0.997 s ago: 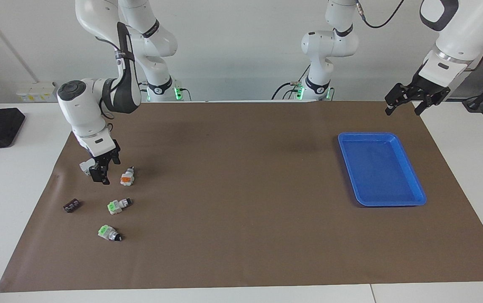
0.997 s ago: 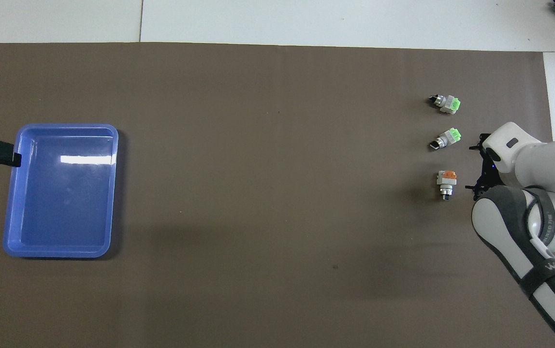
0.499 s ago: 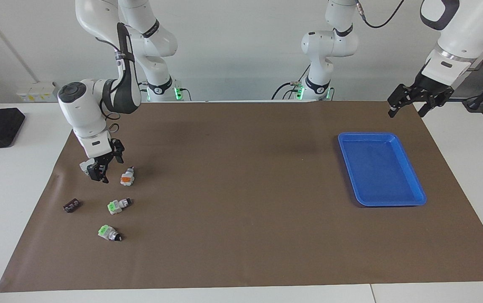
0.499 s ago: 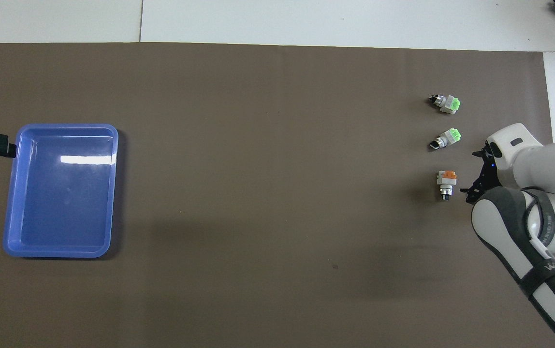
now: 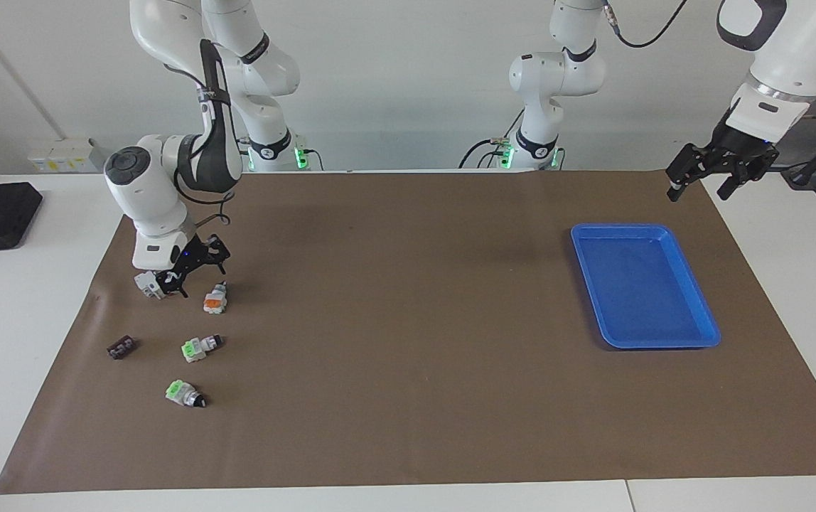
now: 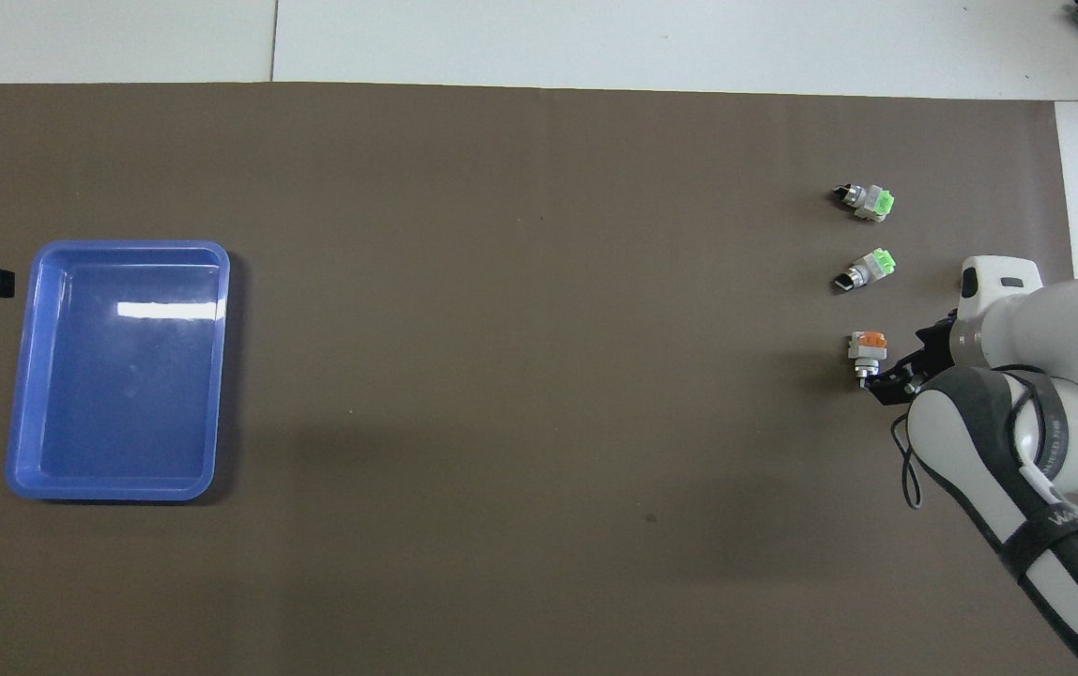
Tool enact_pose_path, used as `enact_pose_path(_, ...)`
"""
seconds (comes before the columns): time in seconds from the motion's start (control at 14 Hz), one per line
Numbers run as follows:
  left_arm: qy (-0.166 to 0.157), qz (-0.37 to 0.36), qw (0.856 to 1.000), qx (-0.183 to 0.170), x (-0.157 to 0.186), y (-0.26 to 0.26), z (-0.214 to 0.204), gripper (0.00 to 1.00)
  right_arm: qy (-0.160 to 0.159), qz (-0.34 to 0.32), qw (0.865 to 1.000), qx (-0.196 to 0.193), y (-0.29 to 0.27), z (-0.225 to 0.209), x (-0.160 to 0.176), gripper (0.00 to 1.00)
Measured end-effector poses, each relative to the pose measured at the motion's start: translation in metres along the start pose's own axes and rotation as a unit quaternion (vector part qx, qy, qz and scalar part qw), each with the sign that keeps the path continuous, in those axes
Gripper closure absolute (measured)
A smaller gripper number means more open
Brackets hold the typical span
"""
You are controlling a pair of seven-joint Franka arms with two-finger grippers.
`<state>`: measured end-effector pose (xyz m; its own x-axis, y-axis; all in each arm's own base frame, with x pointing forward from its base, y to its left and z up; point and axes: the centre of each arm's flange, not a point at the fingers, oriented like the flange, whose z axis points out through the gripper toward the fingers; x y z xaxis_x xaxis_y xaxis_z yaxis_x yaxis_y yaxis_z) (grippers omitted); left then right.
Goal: Turn and place switch with both arms
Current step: 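Lower the right gripper and grasp the orange-topped switch, then lift the switch with the right gripper while the left gripper reaches over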
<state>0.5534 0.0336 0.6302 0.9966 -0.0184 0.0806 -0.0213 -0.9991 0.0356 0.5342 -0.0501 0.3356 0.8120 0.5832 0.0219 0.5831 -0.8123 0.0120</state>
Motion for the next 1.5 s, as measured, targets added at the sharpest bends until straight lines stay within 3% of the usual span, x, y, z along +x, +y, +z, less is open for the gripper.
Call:
enact_pose_path(0.28, 0.005, 0.0, 1.0, 0.0, 0.001, -0.001, -0.001, 0.0, -0.01, 0.083, 0.996, 0.012, -0.01, 0.015, 0.0, 0.2)
enact_pose_path(0.43, 0.005, 0.0, 1.0, 0.0, 0.001, -0.001, 0.0, 0.0, -0.005, 0.111, 0.994, 0.008, -0.008, 0.021, 0.002, 0.22)
enact_pose_path(0.85, 0.001, 0.0, 1.0, 0.0, 0.001, 0.0, 0.004, 0.0, 0.016, 0.131, 0.991, -0.006, -0.003, 0.032, 0.007, 0.22)
enact_pose_path(1.14, 0.001, 0.0, 1.0, 0.0, 0.0, -0.003, 0.004, 0.0, 0.015, 0.157, 0.987, -0.005, -0.002, 0.041, 0.008, 0.31)
enact_pose_path(1.35, 0.0, 0.003, 1.0, 0.0, 0.0, -0.005, 0.005, 0.0, 0.014, 0.183, 0.983, -0.004, -0.002, 0.042, 0.007, 0.59)
enact_pose_path(1.5, -0.001, 0.003, 1.0, 0.0, 0.0, -0.005, 0.006, 0.0, 0.014, 0.209, 0.978, -0.003, -0.002, 0.042, 0.007, 0.59)
